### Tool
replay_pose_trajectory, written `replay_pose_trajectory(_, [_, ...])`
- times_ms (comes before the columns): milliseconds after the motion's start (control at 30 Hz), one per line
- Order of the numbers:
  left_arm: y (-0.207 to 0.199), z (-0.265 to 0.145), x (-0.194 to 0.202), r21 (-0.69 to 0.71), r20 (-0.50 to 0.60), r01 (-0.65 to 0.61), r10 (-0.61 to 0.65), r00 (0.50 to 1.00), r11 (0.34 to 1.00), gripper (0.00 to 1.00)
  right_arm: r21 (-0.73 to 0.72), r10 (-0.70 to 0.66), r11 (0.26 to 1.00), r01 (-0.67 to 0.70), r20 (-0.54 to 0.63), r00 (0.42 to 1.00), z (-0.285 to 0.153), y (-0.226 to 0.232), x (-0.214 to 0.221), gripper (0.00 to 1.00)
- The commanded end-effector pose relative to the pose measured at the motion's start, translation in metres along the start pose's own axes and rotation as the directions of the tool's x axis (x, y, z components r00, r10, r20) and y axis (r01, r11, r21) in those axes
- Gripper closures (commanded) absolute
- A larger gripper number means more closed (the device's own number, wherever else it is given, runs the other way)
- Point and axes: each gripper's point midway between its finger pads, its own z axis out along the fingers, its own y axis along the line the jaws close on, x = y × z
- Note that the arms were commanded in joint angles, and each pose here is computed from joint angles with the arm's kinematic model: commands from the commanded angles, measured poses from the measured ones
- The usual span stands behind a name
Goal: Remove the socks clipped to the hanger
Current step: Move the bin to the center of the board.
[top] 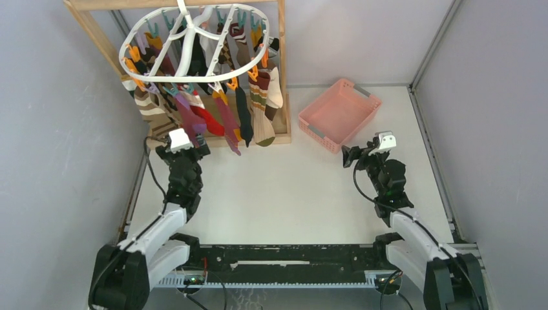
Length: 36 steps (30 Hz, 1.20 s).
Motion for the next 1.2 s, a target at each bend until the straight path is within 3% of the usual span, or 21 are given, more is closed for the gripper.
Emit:
replay_pose_trajectory(0, [-0.010,-0.019,-0.043,0.001,0.026,0.136,-0.136,0.990,0.991,0.00,-0.065,0.154,0.987,-0.149,0.073,0.985,-0.010,0.033,-0.045,0.00])
replay_pose_trajectory(133, [-0.039,-0.042,-0.066,0.166,0.034,0.219,-0.228,0.973,0.962,0.00,-0.197,0.180,0.966,-0.168,0.046,0.983,-0.034,0.067,-0.056,0.00])
replay_pose_trajectory(267, [-0.066,-0.066,-0.074,0.336,-0.045,0.324,-0.329,0.943,0.884,0.00,-0.255,0.205,0.948,-0.188,0.039,0.978,-0.055,0.086,-0.058,0.00])
replay_pose_trajectory(467, [-0.112,-0.109,-0.081,0.617,-0.135,0.474,-0.510,0.850,0.628,0.00,-0.414,0.233,0.876,-0.249,-0.090,0.968,-0.078,0.134,-0.049,0.00])
replay_pose_trajectory(633, [-0.147,-0.150,-0.066,0.732,-0.340,0.523,-0.431,0.836,0.436,0.00,-0.442,0.174,0.857,-0.264,-0.234,0.957,-0.093,0.158,-0.009,0.00])
replay_pose_trajectory(733, [-0.165,-0.182,-0.063,0.845,-0.344,0.451,-0.353,0.870,0.287,0.01,-0.448,0.174,0.850,-0.277,-0.257,0.951,-0.100,0.167,0.007,0.00])
replay_pose_trajectory(867, [-0.168,-0.189,-0.046,0.837,-0.359,0.460,-0.338,0.870,0.295,0.00,-0.440,0.180,0.848,-0.296,-0.286,0.941,-0.106,0.170,0.027,0.00])
replay_pose_trajectory(933, [-0.167,-0.189,-0.037,0.812,-0.397,0.504,-0.354,0.847,0.295,0.00,-0.399,0.214,0.861,-0.315,-0.277,0.937,-0.105,0.163,0.034,0.00])
replay_pose_trajectory(1100, [-0.174,-0.189,-0.027,0.784,-0.461,0.559,-0.349,0.816,0.270,0.00,-0.358,0.301,0.863,-0.356,-0.202,0.932,-0.109,0.146,0.041,0.00])
replay_pose_trajectory(1167, [-0.179,-0.183,-0.017,0.759,-0.490,0.579,-0.323,0.810,0.298,0.00,-0.350,0.326,0.862,-0.366,-0.170,0.930,-0.110,0.140,0.040,0.00])
